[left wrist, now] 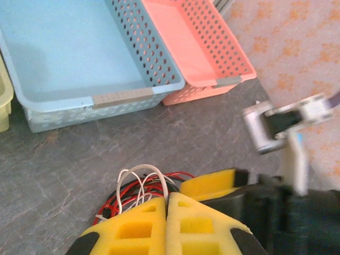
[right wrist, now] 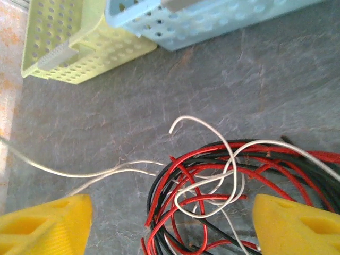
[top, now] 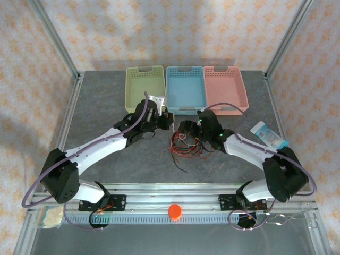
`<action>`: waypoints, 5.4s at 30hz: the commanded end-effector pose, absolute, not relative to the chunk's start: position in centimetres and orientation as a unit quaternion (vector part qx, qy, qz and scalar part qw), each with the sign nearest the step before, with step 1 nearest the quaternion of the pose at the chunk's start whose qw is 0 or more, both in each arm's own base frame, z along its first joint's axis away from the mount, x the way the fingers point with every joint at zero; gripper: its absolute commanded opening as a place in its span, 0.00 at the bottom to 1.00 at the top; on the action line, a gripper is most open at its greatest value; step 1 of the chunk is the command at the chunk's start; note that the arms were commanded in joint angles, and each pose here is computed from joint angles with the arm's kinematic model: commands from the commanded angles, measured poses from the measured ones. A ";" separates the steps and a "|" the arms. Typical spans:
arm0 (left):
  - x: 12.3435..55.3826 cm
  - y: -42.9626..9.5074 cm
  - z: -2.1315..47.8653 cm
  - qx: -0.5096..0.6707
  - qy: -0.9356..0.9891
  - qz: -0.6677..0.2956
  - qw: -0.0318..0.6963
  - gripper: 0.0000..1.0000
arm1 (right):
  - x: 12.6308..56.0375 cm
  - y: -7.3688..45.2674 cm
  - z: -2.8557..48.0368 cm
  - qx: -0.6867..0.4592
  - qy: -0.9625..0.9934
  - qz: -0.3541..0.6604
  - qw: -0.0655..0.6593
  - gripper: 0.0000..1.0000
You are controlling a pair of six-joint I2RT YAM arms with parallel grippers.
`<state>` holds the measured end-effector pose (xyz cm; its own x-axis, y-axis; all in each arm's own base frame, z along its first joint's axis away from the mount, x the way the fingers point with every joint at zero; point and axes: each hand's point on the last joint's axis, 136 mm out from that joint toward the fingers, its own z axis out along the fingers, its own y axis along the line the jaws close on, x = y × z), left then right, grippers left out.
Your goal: Untangle the cables
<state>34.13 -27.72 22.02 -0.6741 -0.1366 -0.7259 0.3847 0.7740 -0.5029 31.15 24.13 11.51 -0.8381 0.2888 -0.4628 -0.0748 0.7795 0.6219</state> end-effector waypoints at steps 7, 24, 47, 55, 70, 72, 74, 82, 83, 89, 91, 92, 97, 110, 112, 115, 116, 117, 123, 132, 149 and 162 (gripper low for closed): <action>33.0 -29.3 28.7 0.116 0.816 -0.384 0.417 0.00 | 32.5 27.6 12.7 0.043 0.880 0.384 0.278 0.84; 31.7 -28.0 38.6 0.149 0.771 -0.383 0.487 0.00 | 33.5 25.3 7.3 0.131 0.914 0.295 0.247 0.82; 30.7 -23.5 52.0 0.158 0.701 -0.319 0.618 0.00 | 32.3 23.6 8.0 0.120 0.914 0.278 0.269 0.83; 31.5 -23.7 50.5 0.163 0.705 -0.305 0.619 0.00 | 31.2 21.3 14.9 0.049 0.882 0.276 0.378 0.85; 31.7 -25.9 45.3 0.226 0.713 -0.315 0.585 0.00 | 31.3 13.7 26.0 0.063 0.792 0.163 0.585 0.95; 31.4 -26.6 44.6 0.247 0.712 -0.322 0.573 0.00 | 31.3 14.6 27.4 0.017 0.792 0.159 0.589 0.90; 31.4 -27.1 43.6 0.263 0.715 -0.322 0.563 0.00 | 31.3 15.5 28.4 -0.020 0.789 0.160 0.593 0.97; 31.3 -29.0 40.6 0.312 0.723 -0.337 0.516 0.00 | 32.0 18.3 31.6 -0.108 0.768 0.241 0.583 0.95; 31.2 -29.2 40.4 0.316 0.724 -0.339 0.511 0.00 | 31.8 18.6 32.3 -0.119 0.760 0.259 0.585 0.95; 31.0 -29.9 39.6 0.336 0.725 -0.344 0.493 0.00 | 30.2 20.7 35.5 -0.215 0.712 0.322 0.586 0.92; 30.8 -30.0 39.6 0.342 0.722 -0.349 0.490 0.00 | 29.5 21.5 35.6 -0.250 0.701 0.331 0.579 0.91; 30.6 -30.2 39.6 0.346 0.719 -0.354 0.487 0.00 | 29.1 21.9 35.5 -0.267 0.694 0.340 0.576 0.91; 29.9 -30.8 39.7 0.361 0.709 -0.374 0.477 0.00 | 29.2 22.5 34.5 -0.284 0.690 0.343 0.570 0.86; 29.1 -30.9 40.4 0.370 0.696 -0.390 0.477 0.00 | 31.0 23.0 29.0 -0.307 0.733 0.307 0.523 0.74; 29.1 -30.9 40.3 0.369 0.696 -0.390 0.476 0.00 | 31.2 23.1 28.5 -0.305 0.739 0.306 0.517 0.65; 29.0 -30.9 40.1 0.368 0.697 -0.391 0.475 0.00 | 31.4 22.9 28.2 -0.299 0.745 0.300 0.515 0.42; 29.0 -30.9 40.1 0.368 0.698 -0.391 0.475 0.00 | 31.5 22.8 28.0 -0.297 0.747 0.297 0.515 0.36; 28.9 -30.9 40.0 0.368 0.698 -0.392 0.472 0.00 | 31.6 22.8 27.9 -0.296 0.749 0.294 0.514 0.32; 28.4 -30.6 40.8 0.370 0.689 -0.394 0.482 0.00 | 32.3 22.2 27.2 -0.277 0.763 0.278 0.514 0.16; 29.0 -29.9 40.5 0.348 0.700 -0.380 0.496 0.00 | 33.6 20.2 27.9 -0.216 0.782 0.240 0.533 0.00; 36.3 -27.2 38.5 0.158 0.755 -0.311 0.555 0.74 | 37.1 12.5 34.3 0.033 0.788 0.133 0.600 0.00; 43.7 -26.0 34.3 0.012 0.769 -0.276 0.577 0.86 | 43.5 11.4 33.7 0.061 0.808 0.067 0.582 0.00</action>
<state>41.43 -27.84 33.44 -0.3923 -0.1752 -0.9030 0.4311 0.8322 -0.3487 42.33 11.18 33.45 -0.3100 0.1880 -0.9320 0.0145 0.9811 0.1930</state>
